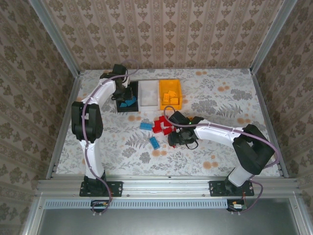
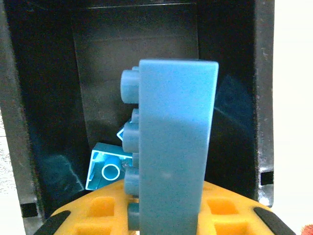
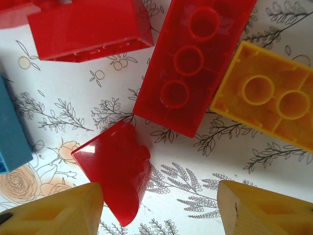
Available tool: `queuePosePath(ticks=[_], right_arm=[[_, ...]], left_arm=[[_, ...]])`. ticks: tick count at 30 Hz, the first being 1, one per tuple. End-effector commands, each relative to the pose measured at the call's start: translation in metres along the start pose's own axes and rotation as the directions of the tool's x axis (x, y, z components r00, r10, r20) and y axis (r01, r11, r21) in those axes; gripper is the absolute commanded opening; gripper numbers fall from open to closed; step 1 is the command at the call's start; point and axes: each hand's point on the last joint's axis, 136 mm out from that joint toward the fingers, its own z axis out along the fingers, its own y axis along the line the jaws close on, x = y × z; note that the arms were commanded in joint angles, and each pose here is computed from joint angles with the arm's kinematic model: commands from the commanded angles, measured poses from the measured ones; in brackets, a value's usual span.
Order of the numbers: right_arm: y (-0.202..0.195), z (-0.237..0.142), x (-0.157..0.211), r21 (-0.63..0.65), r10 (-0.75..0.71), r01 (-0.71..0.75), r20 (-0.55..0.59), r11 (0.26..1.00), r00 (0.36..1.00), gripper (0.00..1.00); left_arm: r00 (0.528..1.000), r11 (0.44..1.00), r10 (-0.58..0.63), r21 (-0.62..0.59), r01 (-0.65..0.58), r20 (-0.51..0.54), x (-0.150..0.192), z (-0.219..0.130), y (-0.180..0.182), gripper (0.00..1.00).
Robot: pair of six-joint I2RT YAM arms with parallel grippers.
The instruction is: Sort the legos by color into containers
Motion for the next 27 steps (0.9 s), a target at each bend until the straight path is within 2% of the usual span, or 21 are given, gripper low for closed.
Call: queuePosePath(ticks=[1,12,15,18,27], right_arm=[[0.008,-0.001,-0.008,-0.002,-0.003,0.003,0.014,1.0,1.0,0.65],[0.016,-0.005,-0.007,-0.014,-0.017,0.017,0.024,1.0,1.0,0.65],[0.023,-0.009,-0.007,-0.028,-0.031,0.032,0.034,0.999,0.999,0.65],[0.028,-0.011,-0.007,-0.028,-0.048,0.049,0.04,0.998,0.998,0.66],[0.028,-0.012,-0.007,0.01,-0.074,0.073,0.038,0.997,0.997,0.67]], left_arm=[[1.0,1.0,0.016,0.004,-0.016,-0.01,0.0,-0.002,0.002,0.24],[1.0,1.0,0.01,0.007,-0.01,-0.012,0.0,-0.002,0.003,0.27],[1.0,1.0,0.007,0.011,-0.007,-0.015,0.0,-0.001,0.003,0.31],[1.0,1.0,0.003,0.014,-0.003,-0.009,0.0,-0.004,0.002,0.42],[0.999,0.999,0.0,0.041,-0.002,0.051,-0.001,-0.04,-0.004,0.46]])
